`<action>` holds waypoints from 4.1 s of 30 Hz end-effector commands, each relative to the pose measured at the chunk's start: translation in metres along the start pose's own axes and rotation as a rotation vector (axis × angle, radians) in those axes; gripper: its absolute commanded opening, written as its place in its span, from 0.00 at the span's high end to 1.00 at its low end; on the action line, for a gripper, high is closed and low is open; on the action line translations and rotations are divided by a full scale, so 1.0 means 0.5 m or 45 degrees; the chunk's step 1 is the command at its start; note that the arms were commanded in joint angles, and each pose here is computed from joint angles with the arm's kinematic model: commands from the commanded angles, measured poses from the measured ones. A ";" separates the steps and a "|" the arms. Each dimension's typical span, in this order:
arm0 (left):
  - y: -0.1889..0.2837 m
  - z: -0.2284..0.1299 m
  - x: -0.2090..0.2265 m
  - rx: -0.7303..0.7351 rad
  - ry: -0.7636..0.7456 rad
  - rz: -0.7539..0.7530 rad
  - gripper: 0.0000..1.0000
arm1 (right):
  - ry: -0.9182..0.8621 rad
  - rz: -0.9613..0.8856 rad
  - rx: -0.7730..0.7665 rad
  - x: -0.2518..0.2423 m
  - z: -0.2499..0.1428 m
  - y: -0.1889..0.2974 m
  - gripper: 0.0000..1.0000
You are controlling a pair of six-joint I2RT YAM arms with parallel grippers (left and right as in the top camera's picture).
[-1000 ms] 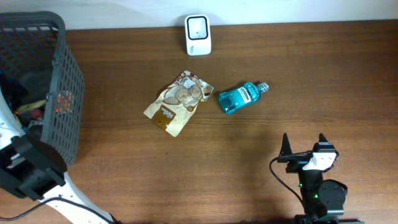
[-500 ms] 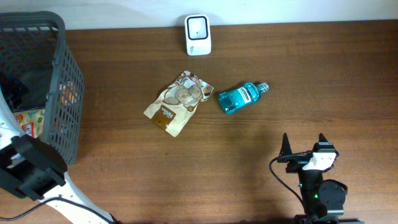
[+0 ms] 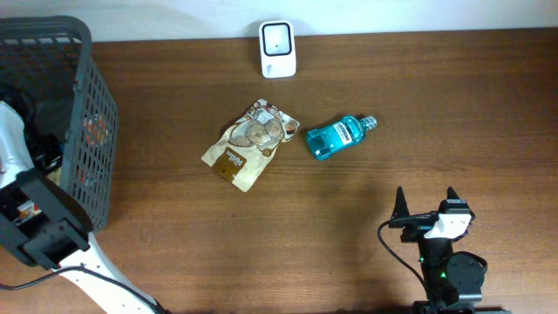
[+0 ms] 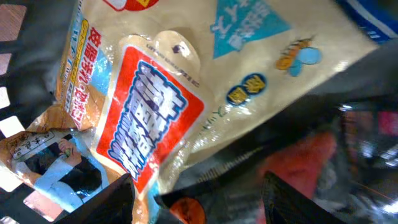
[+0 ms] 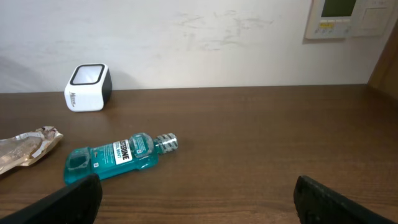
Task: Scan the item barcode
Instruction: 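Grasp the orange-and-white snack packet in the basket with the left gripper, then carry the snack packet out and drop it onto the clear bag, then reach into the basket and grasp the small orange Kleenex pack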
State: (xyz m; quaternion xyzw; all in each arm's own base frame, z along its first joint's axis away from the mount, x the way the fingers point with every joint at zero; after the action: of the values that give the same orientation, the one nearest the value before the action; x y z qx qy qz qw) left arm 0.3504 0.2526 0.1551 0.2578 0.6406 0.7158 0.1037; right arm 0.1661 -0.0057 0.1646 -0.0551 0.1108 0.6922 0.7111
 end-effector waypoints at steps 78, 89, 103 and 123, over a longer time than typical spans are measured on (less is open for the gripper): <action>0.633 -0.266 -0.056 -0.952 -0.101 -0.603 0.08 | -0.001 -0.016 0.010 -0.002 -0.006 0.000 0.02; 0.234 -0.009 0.078 -0.269 0.608 -0.265 0.00 | -0.001 -0.016 0.010 -0.002 -0.006 0.000 0.02; -0.072 -0.035 -0.054 -0.074 0.436 -0.562 0.14 | -0.001 -0.016 0.010 -0.002 -0.006 0.000 0.02; 0.019 -0.005 -0.023 -0.263 0.461 -0.548 1.00 | -0.001 -0.016 0.010 -0.002 -0.006 0.000 0.02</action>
State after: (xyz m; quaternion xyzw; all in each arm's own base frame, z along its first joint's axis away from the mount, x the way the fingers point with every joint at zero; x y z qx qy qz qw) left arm 0.3572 0.2374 0.1259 -0.0071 0.6427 0.7526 0.1431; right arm 0.1661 -0.0057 0.1646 -0.0550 0.1106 0.6922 0.7111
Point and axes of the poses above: each gripper's point midway between its finger pads, its own y axis back along the fingers, its own x axis along the line the jaws close on, z = x × y, the point moved 8 cm from there along y, back along the fingers, and after that the axes turned 15 degrees about y, right-handed, at the moved point
